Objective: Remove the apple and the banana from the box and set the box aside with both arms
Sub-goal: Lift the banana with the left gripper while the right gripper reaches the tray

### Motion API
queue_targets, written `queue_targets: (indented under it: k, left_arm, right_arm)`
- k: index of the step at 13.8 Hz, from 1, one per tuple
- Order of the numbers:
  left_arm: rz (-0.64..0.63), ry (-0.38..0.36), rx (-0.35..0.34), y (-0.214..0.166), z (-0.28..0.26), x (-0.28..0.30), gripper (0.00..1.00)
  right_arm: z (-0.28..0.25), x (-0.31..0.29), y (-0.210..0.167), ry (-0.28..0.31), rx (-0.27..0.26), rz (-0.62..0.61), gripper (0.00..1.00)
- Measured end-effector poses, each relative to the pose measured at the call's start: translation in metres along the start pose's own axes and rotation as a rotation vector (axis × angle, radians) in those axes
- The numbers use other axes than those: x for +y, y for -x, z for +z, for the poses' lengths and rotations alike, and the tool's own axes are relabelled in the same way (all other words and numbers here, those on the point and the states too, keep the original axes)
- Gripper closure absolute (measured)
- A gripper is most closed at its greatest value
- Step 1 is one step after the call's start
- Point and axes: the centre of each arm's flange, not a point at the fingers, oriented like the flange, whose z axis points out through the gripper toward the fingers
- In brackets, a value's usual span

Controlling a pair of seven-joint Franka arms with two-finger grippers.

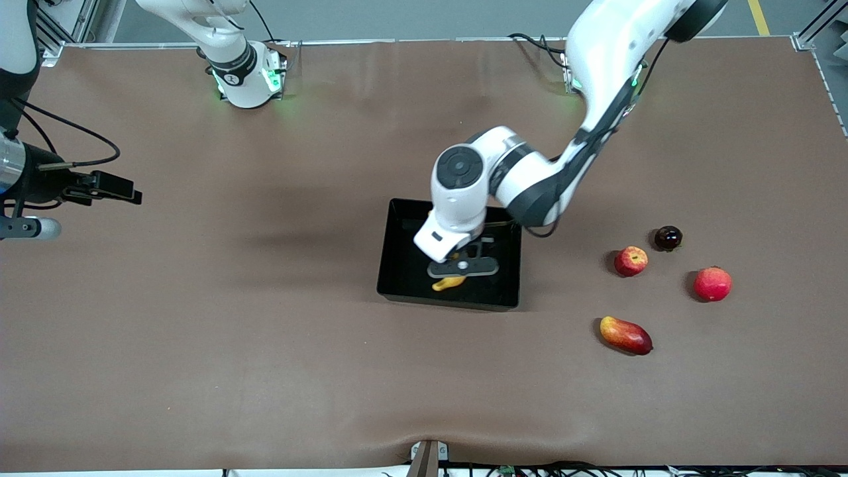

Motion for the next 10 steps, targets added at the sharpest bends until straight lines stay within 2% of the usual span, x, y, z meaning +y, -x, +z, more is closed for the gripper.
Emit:
queue_targets:
  k: [2,4,10]
  left_arm:
    - [-0.033,-0.051,-0.017,-0.028,-0.020,-0.050,0.63]
    - [-0.069,-0.099,-0.059,-0.060,-0.017,-0.112,0.63]
    - [-0.207,-0.136,-0.142,-0.129,0.022,-0.307,0.63]
  right_arm:
    - [0.015,-0.014,-0.012,-0.040,0.010,0.017,0.00]
    - [0.042,-0.041,-0.030,-0.054,0.016,0.042,0.00]
    - [0.131,-0.168,-0.062,-0.049,0.044,0.096,0.00]
